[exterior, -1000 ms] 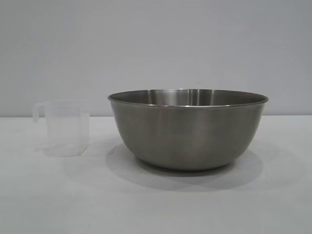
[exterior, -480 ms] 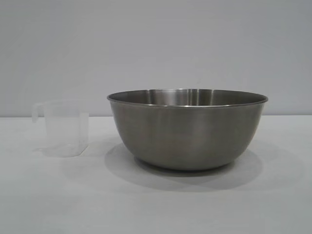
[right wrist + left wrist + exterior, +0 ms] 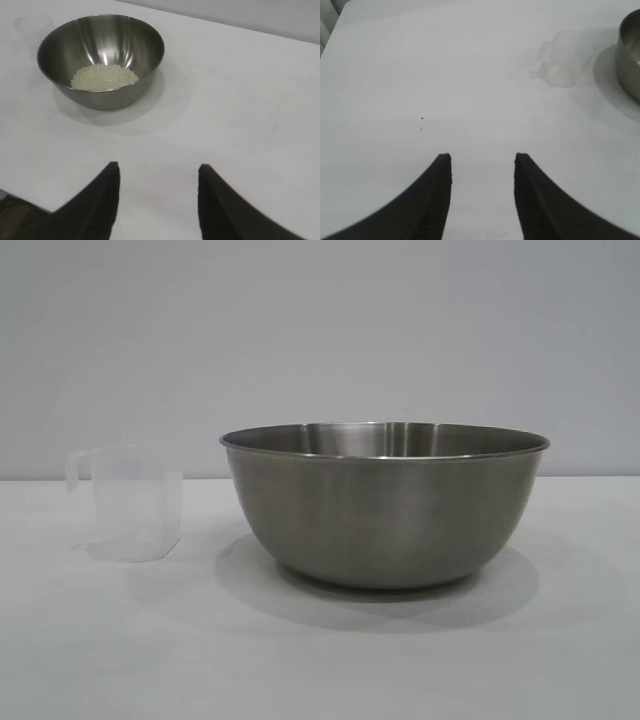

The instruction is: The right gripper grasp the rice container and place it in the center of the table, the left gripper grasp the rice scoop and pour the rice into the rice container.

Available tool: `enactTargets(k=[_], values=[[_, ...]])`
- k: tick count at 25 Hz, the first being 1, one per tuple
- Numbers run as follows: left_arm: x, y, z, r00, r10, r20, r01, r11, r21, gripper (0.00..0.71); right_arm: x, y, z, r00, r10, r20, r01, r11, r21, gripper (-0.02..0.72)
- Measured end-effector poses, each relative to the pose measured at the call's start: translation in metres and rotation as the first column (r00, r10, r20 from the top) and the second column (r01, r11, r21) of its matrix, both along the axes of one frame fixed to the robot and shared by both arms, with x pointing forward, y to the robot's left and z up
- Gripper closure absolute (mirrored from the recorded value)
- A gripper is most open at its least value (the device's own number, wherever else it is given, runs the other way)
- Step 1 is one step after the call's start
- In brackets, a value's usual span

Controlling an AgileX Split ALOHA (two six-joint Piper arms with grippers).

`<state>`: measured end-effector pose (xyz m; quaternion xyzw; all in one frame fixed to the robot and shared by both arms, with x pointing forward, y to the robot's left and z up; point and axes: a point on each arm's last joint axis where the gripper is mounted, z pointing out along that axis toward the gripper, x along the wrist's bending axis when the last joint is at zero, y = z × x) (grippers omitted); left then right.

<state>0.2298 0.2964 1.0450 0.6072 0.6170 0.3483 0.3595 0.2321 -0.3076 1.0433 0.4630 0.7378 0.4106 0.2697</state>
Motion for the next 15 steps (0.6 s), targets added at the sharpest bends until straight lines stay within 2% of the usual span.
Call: enactTargets(k=[3, 6, 11, 15], values=[[0.0000, 0.0000, 0.0000, 1.000, 0.000, 0.000, 0.000, 1.000, 0.000, 0.455, -0.0001, 0.0001, 0.0000, 1.000, -0.010, 0.000, 0.010, 1.000, 0.000, 0.367], [0.0000, 0.0000, 0.0000, 1.000, 0.003, 0.000, -0.003, 1.000, 0.000, 0.455, -0.0006, 0.0006, 0.0000, 0.997, -0.083, 0.000, 0.083, 0.997, 0.000, 0.367], [0.0002, -0.0005, 0.0000, 0.999, 0.052, 0.000, -0.052, 0.999, 0.000, 0.455, -0.0017, 0.0020, 0.0000, 0.966, -0.257, 0.000, 0.257, 0.966, 0.000, 0.367], [0.0002, -0.0005, 0.0000, 0.999, 0.052, 0.000, -0.052, 0.999, 0.000, 0.455, -0.0020, 0.0024, 0.0000, 0.953, -0.302, 0.000, 0.302, 0.953, 0.000, 0.367]])
